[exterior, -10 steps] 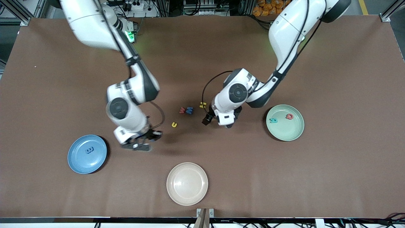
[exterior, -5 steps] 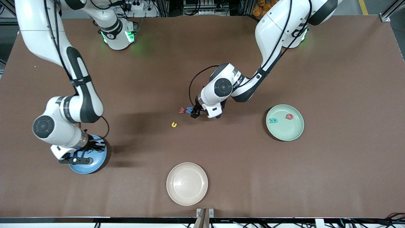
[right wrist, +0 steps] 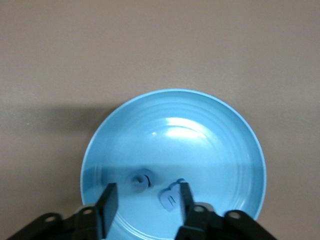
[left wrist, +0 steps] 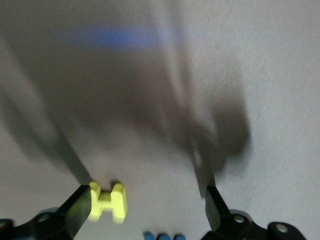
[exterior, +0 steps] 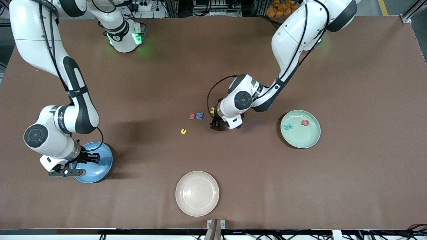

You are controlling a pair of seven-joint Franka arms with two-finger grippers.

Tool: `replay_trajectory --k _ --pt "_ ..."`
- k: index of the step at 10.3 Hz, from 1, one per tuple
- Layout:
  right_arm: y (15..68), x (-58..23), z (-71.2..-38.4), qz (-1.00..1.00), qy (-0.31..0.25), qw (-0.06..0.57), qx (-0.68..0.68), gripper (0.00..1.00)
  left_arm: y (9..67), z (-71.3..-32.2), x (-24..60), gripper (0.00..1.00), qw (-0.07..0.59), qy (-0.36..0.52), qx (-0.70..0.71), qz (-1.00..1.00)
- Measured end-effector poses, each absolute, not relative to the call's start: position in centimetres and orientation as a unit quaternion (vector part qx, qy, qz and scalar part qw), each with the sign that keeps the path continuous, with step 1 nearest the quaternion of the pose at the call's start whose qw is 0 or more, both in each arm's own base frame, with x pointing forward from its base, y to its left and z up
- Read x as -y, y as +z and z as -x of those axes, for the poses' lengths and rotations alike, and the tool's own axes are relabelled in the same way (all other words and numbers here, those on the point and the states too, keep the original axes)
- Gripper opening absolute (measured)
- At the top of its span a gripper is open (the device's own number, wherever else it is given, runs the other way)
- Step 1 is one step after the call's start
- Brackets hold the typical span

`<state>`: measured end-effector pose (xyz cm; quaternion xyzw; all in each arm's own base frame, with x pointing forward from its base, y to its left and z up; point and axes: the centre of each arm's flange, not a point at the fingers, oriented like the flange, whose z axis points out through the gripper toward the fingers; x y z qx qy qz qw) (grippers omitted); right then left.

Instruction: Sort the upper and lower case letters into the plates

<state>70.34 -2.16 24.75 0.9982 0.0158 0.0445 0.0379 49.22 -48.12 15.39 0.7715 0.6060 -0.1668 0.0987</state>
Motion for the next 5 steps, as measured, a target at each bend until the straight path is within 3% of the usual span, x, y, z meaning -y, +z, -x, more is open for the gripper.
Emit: replay_trajectory --k 3,5 --pt "25.1 0.2 -70.6 -0.998 0.049 0.032 -0.029 1.00 15.3 -48.9 47.9 1.00 0.104 -0.165 -0.608 -0.769" --pt "25.0 -2.4 -70.5 -0.998 0.048 0.029 -0.036 1.00 15.4 -48.9 47.9 1.00 0.104 -0.165 -0.615 -0.764"
